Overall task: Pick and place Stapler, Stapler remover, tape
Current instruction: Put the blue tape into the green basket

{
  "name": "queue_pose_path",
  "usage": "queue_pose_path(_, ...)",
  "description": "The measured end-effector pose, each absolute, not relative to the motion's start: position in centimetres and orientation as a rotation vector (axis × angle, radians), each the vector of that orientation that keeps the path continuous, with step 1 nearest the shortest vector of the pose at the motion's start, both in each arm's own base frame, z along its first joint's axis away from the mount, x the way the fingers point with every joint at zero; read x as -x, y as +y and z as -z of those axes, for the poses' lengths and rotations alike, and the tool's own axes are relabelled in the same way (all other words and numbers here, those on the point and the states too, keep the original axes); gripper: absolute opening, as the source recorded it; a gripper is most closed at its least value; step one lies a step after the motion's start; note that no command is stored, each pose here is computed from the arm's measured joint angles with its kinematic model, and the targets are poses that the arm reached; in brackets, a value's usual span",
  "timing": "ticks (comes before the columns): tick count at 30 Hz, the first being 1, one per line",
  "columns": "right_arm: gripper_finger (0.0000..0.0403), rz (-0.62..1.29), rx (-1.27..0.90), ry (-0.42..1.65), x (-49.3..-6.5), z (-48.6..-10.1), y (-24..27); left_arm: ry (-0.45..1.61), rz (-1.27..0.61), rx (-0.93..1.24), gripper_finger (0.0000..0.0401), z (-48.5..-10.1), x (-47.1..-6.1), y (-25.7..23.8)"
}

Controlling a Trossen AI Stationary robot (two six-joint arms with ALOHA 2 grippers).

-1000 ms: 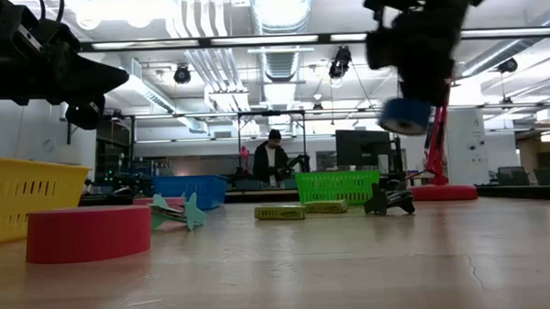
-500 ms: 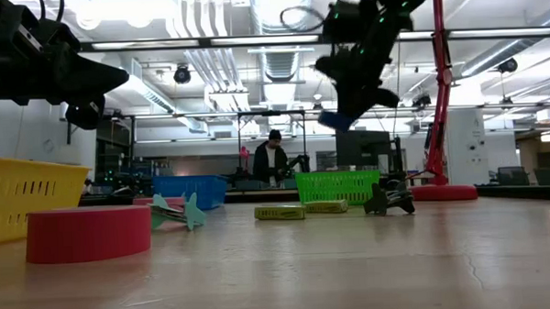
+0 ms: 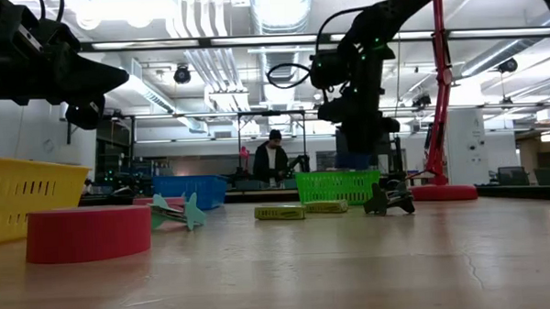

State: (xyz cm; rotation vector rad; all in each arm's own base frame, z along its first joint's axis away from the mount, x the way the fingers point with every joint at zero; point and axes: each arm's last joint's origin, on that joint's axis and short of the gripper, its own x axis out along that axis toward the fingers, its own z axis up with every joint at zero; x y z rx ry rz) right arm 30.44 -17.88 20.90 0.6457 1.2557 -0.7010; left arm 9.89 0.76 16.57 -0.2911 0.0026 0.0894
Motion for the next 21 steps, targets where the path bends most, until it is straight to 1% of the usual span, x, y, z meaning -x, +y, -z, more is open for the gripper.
queue_pose_path(6,0.0059,0.780,-0.592,1.248,-30.30,-20.79,-18.41,0.003,-0.089,0.291,0.0030,-16.57,-9.89,0.76)
queue_pose_path(16,0.0061,0.766,-0.564,1.212,-30.64,-20.90,-18.61,0.003,-0.090,0.291,0.0030,-16.57,-9.89,0.76)
queue_pose_path(18,0.0068,0.766,-0.564,1.211,-30.65,-20.90,-18.61,0.003,-0.089,0.291,0.0030,-16.57,-9.89,0.76)
queue_pose_path(21,0.0091,0.762,-0.566,1.207,-30.69,-20.90,-18.62,0.003,-0.090,0.291,0.0030,-16.57,-9.89,0.76)
